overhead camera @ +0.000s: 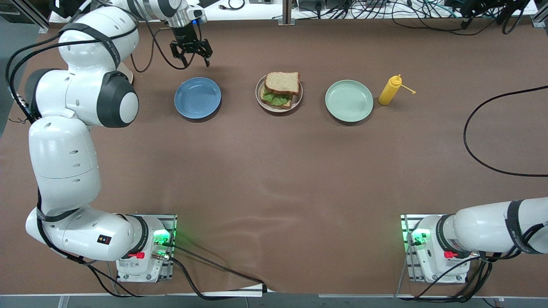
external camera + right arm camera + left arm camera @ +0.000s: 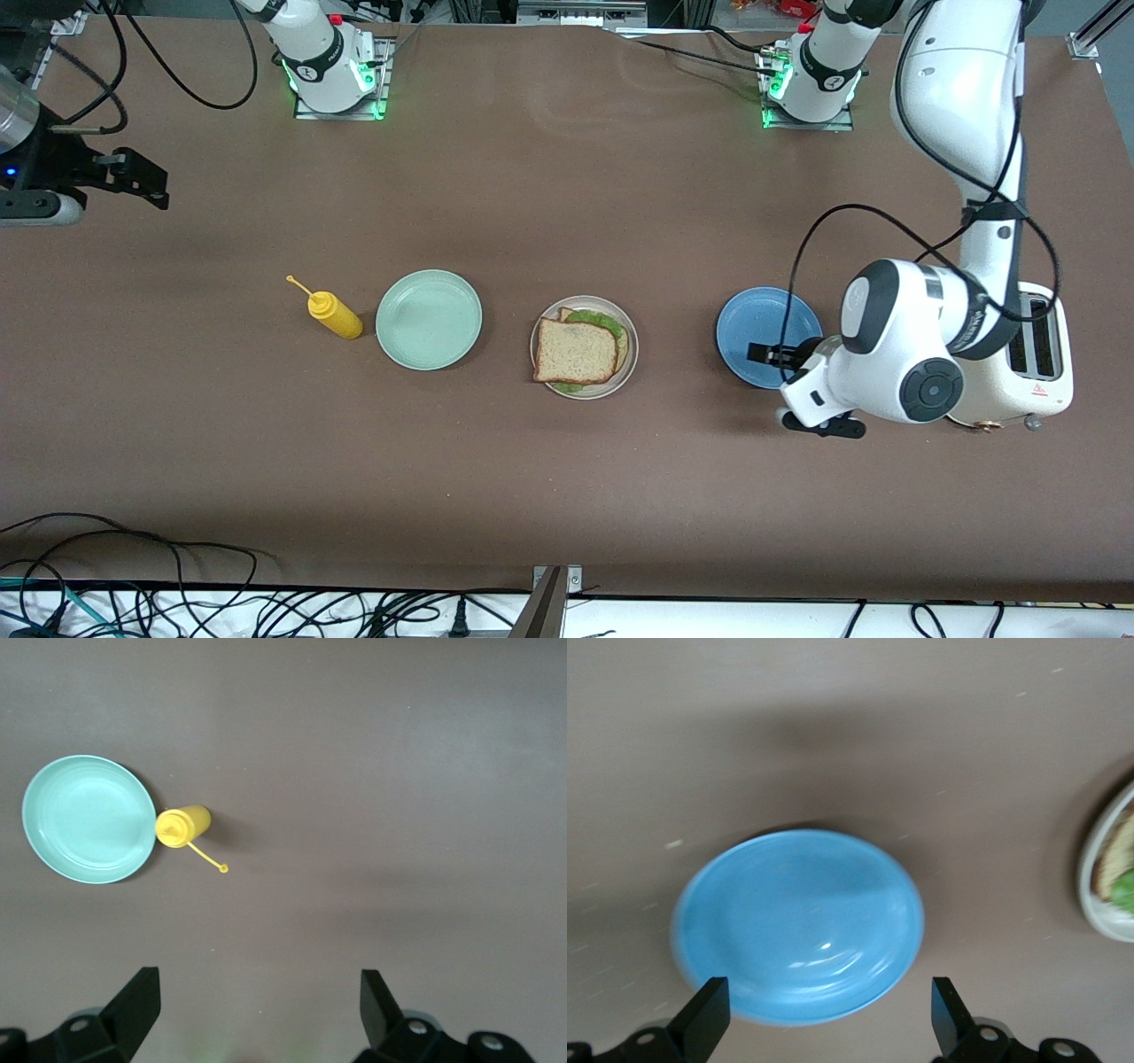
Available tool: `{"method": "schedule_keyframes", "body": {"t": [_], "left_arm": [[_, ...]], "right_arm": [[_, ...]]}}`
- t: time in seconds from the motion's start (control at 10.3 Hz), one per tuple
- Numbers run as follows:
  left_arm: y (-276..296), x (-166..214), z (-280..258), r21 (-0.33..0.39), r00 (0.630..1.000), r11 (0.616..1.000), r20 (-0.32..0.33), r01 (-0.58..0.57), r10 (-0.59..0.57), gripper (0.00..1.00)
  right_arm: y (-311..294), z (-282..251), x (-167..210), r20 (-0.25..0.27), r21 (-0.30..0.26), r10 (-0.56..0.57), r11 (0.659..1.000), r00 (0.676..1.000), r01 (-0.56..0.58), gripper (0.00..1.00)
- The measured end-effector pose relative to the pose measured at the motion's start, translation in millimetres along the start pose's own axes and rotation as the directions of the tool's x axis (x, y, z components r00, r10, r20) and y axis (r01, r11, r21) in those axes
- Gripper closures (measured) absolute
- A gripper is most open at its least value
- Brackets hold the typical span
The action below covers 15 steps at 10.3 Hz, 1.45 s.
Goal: Make sandwich on beige plate with both arms
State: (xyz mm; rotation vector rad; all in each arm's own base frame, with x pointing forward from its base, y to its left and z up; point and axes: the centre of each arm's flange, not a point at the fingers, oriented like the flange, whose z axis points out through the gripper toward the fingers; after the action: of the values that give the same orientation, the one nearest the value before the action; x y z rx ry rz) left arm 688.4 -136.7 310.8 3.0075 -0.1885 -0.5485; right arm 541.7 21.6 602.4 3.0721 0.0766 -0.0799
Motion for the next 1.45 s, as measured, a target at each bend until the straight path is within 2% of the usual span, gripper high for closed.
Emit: {"method": "schedule_keyframes", "body": {"t": [0.19,0.29,0.68,1.07,1.26,1.45], "left_arm": [[-24.5,-16.7,-28.7,0.070,1.000,0.997,0.004,0.020,-0.020,0.00],[-37.1,-25.1,-43.1,0.073,0.999,0.997,-0.005,0.036,-0.036,0.00],[-89.9,-74.0,-112.7,0.047,0.992,0.992,-0.055,0.114,-0.111,0.00],[-91.6,-110.7,-155.5,0.051,0.990,0.991,-0.079,0.121,-0.116,0.00],[-91.7,-126.7,-176.6,0.083,0.979,0.981,-0.119,0.175,-0.165,0.00],[-88.0,-154.1,-197.4,0.072,0.971,0.976,-0.146,0.204,-0.192,0.00]], "right_arm": [[23.8,1.1,-0.6,0.002,0.041,0.059,0.997,0.998,-0.059,0.00],[35.5,2.1,-1.1,0.003,0.056,0.078,0.995,0.997,-0.078,0.00],[32.0,5.5,3.7,0.002,0.058,0.074,0.996,0.997,-0.074,0.00],[28.8,2.2,5.3,-0.005,0.058,0.068,0.996,0.998,-0.068,0.00],[27.9,4.7,6.8,-0.001,0.057,0.067,0.996,0.998,-0.067,0.00],[27.0,7.8,8.8,0.005,0.057,0.065,0.996,0.998,-0.066,0.00]]}}
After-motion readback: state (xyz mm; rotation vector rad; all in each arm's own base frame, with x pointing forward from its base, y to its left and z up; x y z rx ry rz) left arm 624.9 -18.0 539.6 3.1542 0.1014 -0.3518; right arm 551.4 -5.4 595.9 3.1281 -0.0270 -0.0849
